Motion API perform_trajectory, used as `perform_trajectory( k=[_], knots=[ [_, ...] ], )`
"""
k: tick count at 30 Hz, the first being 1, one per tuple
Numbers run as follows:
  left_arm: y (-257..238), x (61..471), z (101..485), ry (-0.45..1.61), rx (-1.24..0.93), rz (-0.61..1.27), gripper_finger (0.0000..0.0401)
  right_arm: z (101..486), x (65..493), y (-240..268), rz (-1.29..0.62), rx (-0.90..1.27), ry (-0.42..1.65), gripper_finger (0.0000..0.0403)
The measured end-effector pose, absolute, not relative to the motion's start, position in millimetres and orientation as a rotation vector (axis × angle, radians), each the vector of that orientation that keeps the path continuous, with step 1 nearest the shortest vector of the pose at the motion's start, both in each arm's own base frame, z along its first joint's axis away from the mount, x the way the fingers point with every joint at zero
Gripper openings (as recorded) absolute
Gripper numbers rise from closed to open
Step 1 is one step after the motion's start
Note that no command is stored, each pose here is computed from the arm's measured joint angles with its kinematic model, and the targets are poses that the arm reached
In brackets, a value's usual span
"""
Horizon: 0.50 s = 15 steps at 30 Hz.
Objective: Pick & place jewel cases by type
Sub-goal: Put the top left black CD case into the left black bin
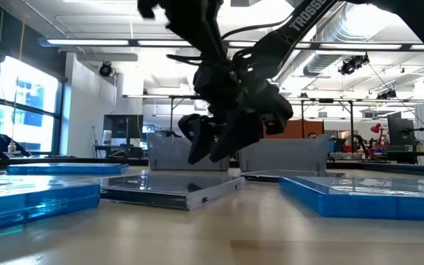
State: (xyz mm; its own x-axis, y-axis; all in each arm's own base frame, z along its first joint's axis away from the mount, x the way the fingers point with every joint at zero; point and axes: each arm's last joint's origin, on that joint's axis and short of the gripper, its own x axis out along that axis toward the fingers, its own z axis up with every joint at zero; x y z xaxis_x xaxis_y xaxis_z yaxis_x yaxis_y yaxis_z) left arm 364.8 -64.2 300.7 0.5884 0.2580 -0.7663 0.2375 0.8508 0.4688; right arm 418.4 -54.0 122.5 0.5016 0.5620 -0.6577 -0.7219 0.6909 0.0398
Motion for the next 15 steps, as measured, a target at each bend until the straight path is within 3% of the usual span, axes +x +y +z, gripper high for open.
perform_trajectory(
  k=[5, 10, 15],
  knots=[
    [-71, 356, 292, 1.046, 0.425, -0.029, 0.0121, 119, 418, -53, 0.688, -0.362, 0.79, 0.0197],
    [-89, 345, 274, 1.136, 0.322, -0.016, 0.0163, 118, 415, -47, 0.713, -0.342, 0.825, 0.0197],
    [-105, 329, 259, 1.242, 0.087, 0.078, 0.0197, 122, 416, -28, 0.636, -0.469, 0.898, 0.0197]
  ],
)
